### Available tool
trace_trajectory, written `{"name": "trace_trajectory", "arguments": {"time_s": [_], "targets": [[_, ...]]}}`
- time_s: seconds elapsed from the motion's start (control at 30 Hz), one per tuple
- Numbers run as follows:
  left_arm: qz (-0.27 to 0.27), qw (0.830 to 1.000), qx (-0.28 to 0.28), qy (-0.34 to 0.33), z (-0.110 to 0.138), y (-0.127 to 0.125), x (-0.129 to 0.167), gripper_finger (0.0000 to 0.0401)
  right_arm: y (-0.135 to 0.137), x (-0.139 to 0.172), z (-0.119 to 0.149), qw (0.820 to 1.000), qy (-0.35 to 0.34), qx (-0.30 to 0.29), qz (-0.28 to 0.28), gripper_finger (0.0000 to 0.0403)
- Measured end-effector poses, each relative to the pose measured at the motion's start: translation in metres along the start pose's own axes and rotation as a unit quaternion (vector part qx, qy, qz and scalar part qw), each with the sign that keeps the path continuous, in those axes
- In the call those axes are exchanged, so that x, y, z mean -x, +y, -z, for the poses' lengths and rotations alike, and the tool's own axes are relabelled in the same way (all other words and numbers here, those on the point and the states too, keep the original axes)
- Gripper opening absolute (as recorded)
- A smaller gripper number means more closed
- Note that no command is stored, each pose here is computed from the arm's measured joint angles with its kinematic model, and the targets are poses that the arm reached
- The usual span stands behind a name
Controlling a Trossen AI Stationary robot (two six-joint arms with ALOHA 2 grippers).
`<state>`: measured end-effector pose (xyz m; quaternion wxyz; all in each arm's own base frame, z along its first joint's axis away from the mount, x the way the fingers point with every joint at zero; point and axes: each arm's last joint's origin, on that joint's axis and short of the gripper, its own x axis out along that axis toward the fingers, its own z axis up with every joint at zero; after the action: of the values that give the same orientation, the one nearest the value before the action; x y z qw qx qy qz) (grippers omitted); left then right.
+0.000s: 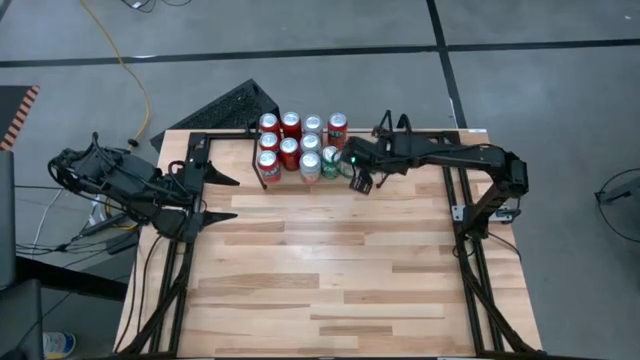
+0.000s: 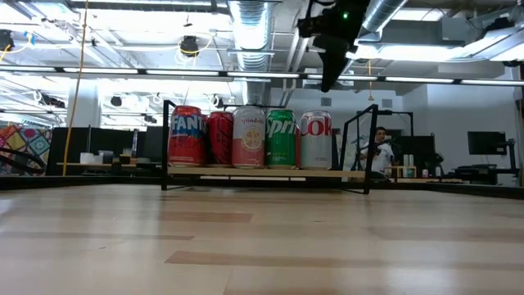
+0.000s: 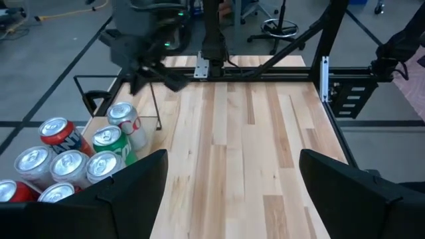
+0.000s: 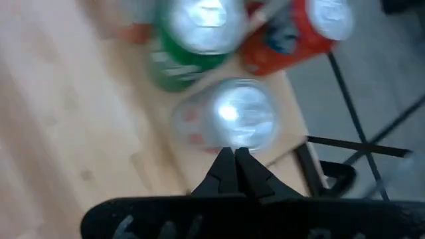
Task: Place canned beverage on shelf
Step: Put the red silver soda can on the shelf
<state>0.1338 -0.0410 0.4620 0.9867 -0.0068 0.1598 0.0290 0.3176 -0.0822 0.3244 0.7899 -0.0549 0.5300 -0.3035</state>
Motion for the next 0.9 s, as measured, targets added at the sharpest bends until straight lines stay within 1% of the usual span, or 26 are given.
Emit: {"name": "trace_trajectory", "arguments": {"time_s": [0.17, 0.3, 0.43, 0.6, 0.67, 0.9], "targets": [[-0.006, 1.000, 0.001, -0.001, 0.000, 0.000, 0.000, 0.0325, -0.026, -0.013, 0.001, 0.999, 0.019, -0.034, 0.023, 0.0000], [-0.006, 1.000, 0.012, 0.001, 0.000, 0.000, 0.000, 0.0325, -0.037, -0.021, 0.003, 0.998, 0.037, -0.051, 0.023, 0.0000], [-0.006, 1.000, 0.016, 0.005, 0.001, 0.000, 0.000, 0.0325, -0.037, -0.025, 0.004, 0.997, 0.047, -0.059, 0.018, 0.0000], [-0.006, 1.000, 0.017, 0.006, 0.001, 0.000, 0.000, 0.0325, -0.030, -0.029, 0.005, 0.997, 0.065, -0.048, -0.004, 0.0000], [-0.007, 1.000, 0.017, 0.006, 0.001, 0.000, 0.000, 0.0325, -0.027, -0.032, 0.005, 0.997, 0.069, -0.043, -0.005, 0.0000], [-0.006, 1.000, 0.020, 0.007, 0.001, 0.000, 0.000, 0.0325, -0.028, -0.031, 0.003, 0.997, 0.063, -0.046, -0.010, 0.0000]]}}
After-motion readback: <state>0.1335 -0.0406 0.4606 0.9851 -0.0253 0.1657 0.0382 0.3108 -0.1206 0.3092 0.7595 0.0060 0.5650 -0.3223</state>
